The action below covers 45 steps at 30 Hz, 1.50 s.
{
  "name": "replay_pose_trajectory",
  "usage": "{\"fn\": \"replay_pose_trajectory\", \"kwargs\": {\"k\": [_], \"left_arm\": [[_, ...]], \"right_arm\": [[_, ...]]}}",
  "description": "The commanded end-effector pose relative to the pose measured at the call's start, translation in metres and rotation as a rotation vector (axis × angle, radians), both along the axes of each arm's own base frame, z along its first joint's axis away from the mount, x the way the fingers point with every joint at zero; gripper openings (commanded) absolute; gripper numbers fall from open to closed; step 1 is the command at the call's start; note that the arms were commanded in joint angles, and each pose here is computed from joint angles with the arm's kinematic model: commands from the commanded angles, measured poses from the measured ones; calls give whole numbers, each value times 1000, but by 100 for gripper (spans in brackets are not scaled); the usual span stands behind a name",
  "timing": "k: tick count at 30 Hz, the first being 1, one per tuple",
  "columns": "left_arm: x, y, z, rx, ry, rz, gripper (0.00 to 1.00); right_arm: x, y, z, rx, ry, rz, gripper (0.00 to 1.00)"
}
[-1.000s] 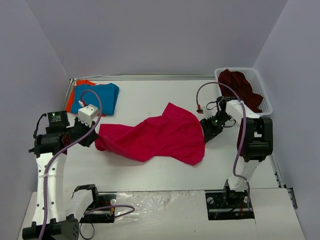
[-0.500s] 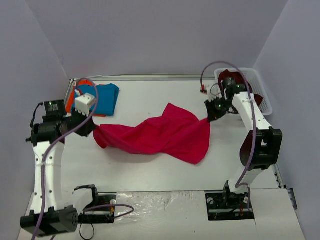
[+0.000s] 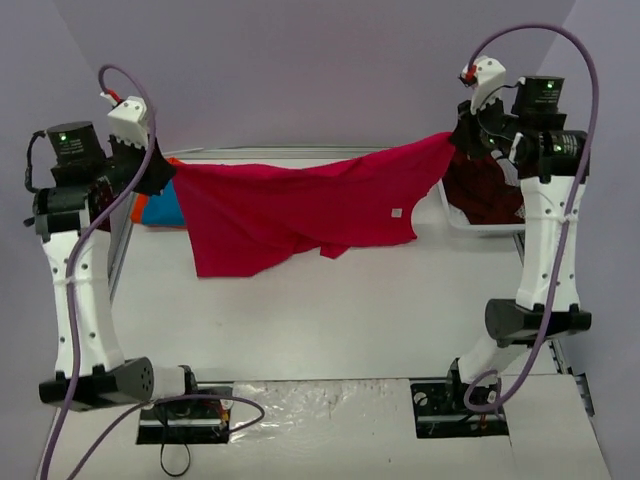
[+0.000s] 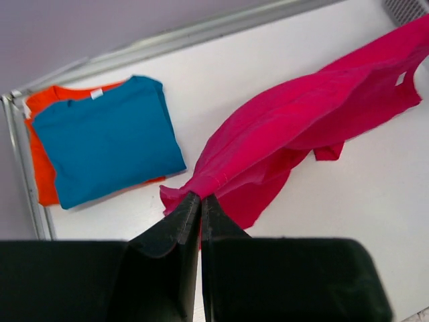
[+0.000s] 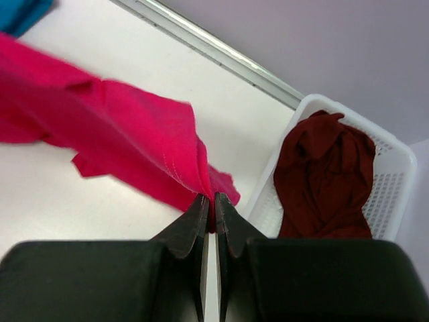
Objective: Fold and stack the t-shirts
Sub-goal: Flatten out the tshirt
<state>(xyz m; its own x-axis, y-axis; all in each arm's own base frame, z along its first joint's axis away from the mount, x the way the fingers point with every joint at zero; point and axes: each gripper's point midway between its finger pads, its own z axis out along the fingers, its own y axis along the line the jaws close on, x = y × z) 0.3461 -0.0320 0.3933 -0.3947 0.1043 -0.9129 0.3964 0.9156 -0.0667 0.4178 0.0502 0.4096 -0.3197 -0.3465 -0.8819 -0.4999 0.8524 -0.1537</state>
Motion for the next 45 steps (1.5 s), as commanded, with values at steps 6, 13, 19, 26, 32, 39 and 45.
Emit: {"fn": "replay_pose_trajectory", "kwargs": {"k": [6,13,19,26,32,39,45], "left_arm": [[-135,-26,84,-26,-327,-4,2],[-178,-34,101,-19,-412,-14,2],[-136,-18,104,2,-382,41,2],[8,19,47,17,-218,127,2],[126,23,-69,23,58,100,2],[171,13,-123,90,131,71,2],[151,1,-101,74,78,48,2]], "right_arm": [[-185,12,106,77,-326,25,0],[-237,7,137,93,-474,-17,0],[-151,-17,122,91,-378,-107,0],[19,-45,27,108,-120,-188,0],[115,-47,-36,71,-31,-221,0],[167,-27,-91,31,21,-222,0],[146,3,-56,21,-39,-164,0]]}}
